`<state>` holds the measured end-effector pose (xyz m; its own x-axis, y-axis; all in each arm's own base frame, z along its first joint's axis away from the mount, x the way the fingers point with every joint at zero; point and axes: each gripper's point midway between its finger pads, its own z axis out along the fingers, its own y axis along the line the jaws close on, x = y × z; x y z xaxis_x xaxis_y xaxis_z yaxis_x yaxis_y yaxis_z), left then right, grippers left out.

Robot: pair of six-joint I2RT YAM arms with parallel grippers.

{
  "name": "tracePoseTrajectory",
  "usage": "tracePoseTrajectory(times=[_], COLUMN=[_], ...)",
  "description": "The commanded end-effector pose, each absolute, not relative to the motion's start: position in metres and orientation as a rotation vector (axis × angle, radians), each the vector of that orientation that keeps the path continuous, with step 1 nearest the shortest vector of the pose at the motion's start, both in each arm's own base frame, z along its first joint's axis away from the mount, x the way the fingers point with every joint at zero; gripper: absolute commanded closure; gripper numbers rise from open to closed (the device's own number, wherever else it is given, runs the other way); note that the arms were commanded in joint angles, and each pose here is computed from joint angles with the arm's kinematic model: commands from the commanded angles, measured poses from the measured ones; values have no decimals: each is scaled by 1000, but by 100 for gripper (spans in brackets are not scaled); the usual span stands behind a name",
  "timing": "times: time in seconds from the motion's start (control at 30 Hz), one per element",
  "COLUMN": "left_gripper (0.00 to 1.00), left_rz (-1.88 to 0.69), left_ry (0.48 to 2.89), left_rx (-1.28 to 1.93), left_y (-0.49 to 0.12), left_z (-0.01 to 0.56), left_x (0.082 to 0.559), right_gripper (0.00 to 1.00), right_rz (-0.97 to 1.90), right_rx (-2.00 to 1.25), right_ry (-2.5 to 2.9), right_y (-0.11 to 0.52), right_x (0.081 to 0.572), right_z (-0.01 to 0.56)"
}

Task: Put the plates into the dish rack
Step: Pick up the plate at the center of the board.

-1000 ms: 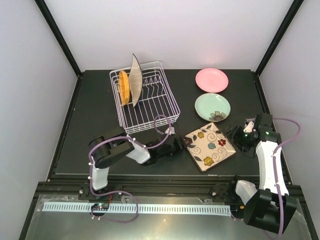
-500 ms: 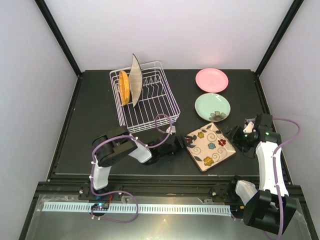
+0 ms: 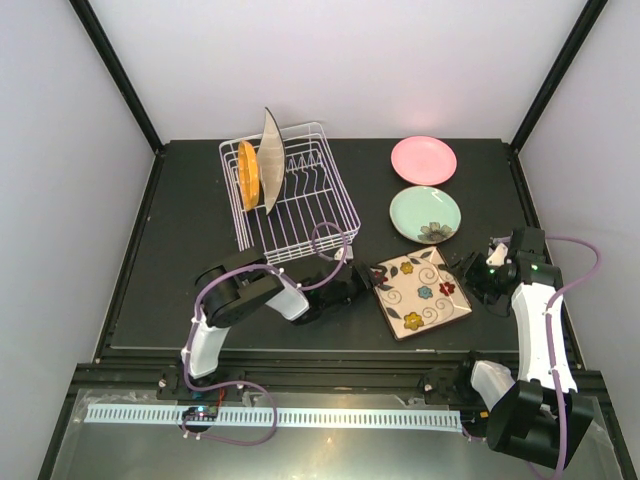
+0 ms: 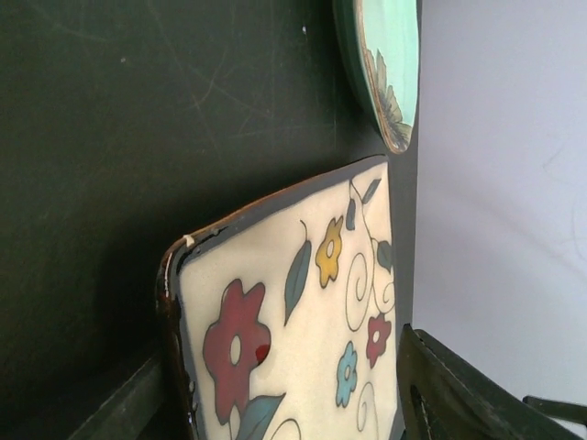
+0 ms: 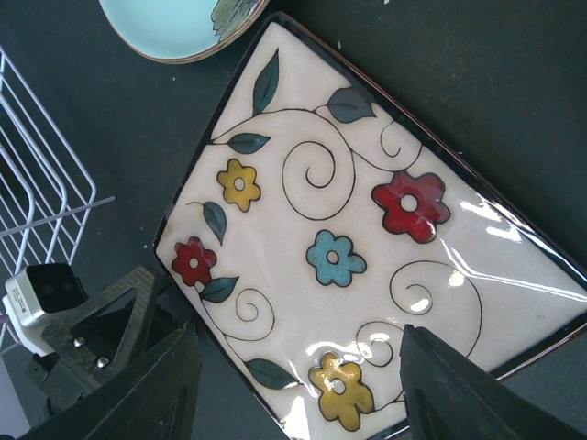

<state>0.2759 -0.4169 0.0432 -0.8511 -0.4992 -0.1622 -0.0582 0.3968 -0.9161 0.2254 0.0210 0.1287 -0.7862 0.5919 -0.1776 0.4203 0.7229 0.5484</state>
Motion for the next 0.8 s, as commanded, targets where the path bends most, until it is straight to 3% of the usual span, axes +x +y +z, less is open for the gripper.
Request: tracePoseTrajectory(times=[0.0, 0.53, 0.77], left_gripper=[44, 96, 98], left_rz=[-1352, -1261, -1329], left_ry=[2314, 2408, 2394], left_rx=[-474, -525, -548], left_y=[-412, -398, -391], left_z=[14, -22, -23], left_x=[277, 271, 266], right_gripper=[39, 39, 39], right_rz=[729, 751, 746], right_rx=[796, 792, 771], right_ry=[2584, 2577, 2572], right_y=[23, 28, 29], right_x=[223, 214, 211], right_z=[127, 124, 126])
